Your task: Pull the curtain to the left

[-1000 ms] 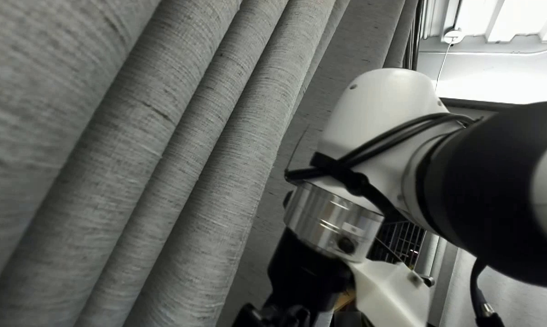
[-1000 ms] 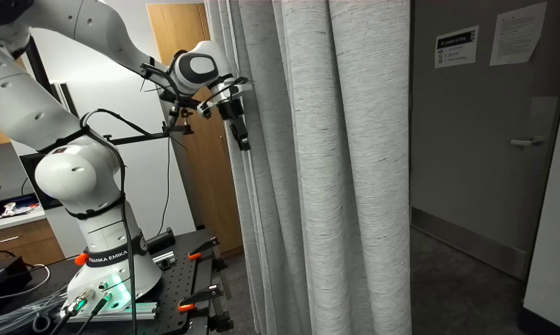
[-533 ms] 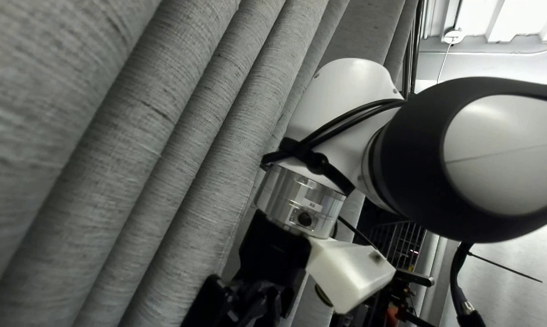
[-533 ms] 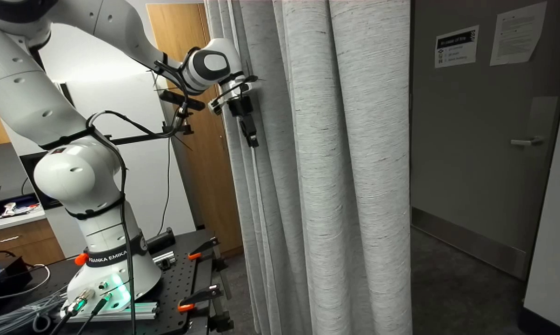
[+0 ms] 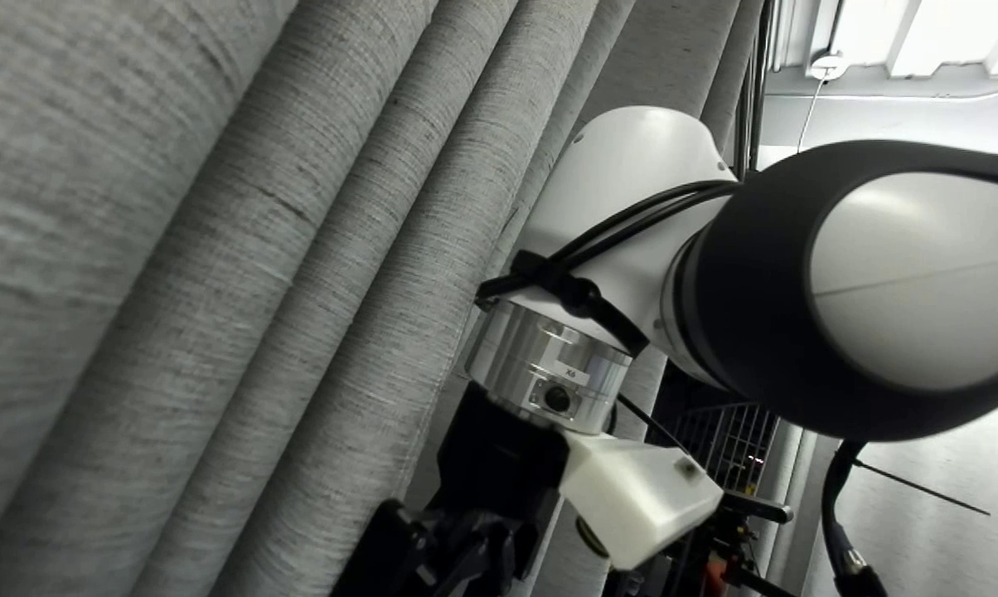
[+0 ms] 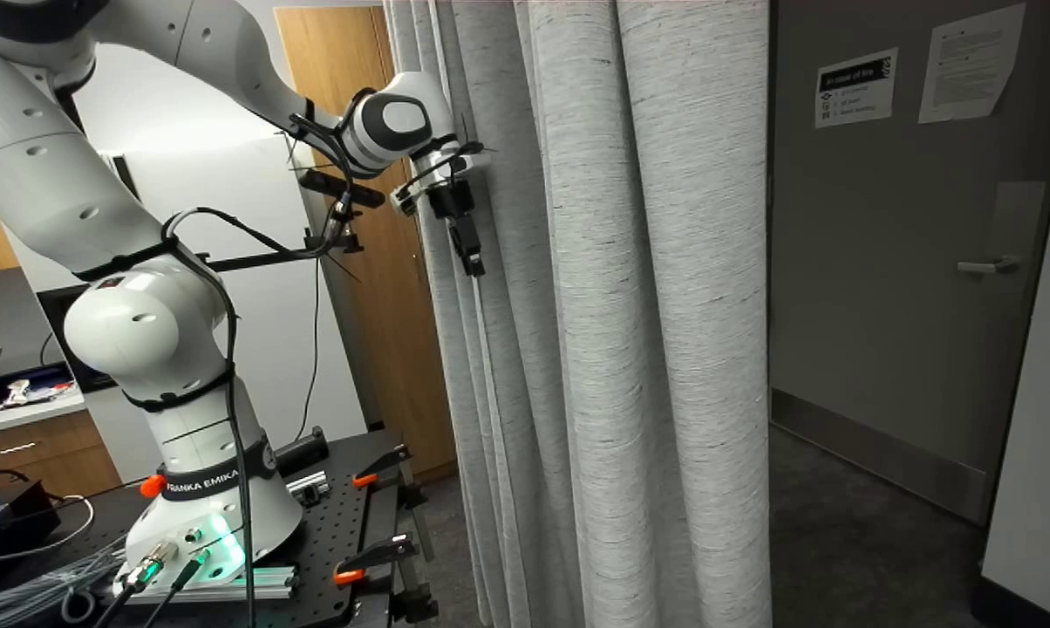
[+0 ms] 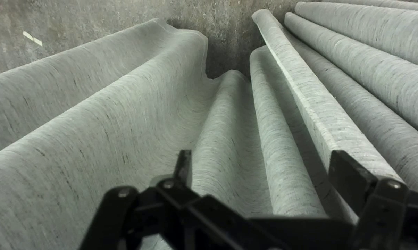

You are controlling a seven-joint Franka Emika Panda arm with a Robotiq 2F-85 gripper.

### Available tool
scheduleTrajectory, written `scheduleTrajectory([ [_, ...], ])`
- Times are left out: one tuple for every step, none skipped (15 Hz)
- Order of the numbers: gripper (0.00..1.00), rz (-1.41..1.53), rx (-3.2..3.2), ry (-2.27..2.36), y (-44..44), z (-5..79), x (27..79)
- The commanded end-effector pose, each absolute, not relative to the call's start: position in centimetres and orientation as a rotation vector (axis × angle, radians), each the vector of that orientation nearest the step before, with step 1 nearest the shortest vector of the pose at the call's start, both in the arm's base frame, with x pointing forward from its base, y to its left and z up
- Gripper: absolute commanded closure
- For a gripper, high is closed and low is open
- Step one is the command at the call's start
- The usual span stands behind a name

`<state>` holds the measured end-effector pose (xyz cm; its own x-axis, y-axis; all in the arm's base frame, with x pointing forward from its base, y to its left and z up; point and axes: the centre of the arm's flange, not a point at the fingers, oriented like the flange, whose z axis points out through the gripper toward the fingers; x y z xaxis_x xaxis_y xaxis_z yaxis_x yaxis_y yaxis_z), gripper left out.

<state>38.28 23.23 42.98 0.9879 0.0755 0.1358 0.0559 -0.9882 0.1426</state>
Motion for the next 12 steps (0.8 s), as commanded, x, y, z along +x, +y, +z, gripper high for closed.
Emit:
scheduleTrajectory([
  [0.0,0.228,3.015,0.014,20.8,42.7,37.7],
  [0.0,0.22,3.015,-0.015,19.7,42.6,37.5],
  [0.0,0.194,2.991,-0.049,18.3,42.3,37.1],
  [0.0,0.177,2.975,-0.081,17.1,42.0,36.9],
  [0.0,0.164,2.965,-0.109,15.8,41.8,36.6],
  [0.0,0.153,2.958,-0.143,14.6,41.6,36.3],
  [0.0,0.148,2.95,-0.167,13.4,41.5,35.9],
  [0.0,0.152,2.941,-0.191,12.2,41.6,35.7],
  [0.0,0.164,2.935,-0.217,10.9,41.7,35.6],
  [0.0,0.195,2.919,-0.234,9.6,41.9,35.5],
  [0.0,0.247,2.846,-0.277,8.4,41.9,35.5],
  [0.0,0.278,2.79,-0.297,7.2,42.2,35.5],
])
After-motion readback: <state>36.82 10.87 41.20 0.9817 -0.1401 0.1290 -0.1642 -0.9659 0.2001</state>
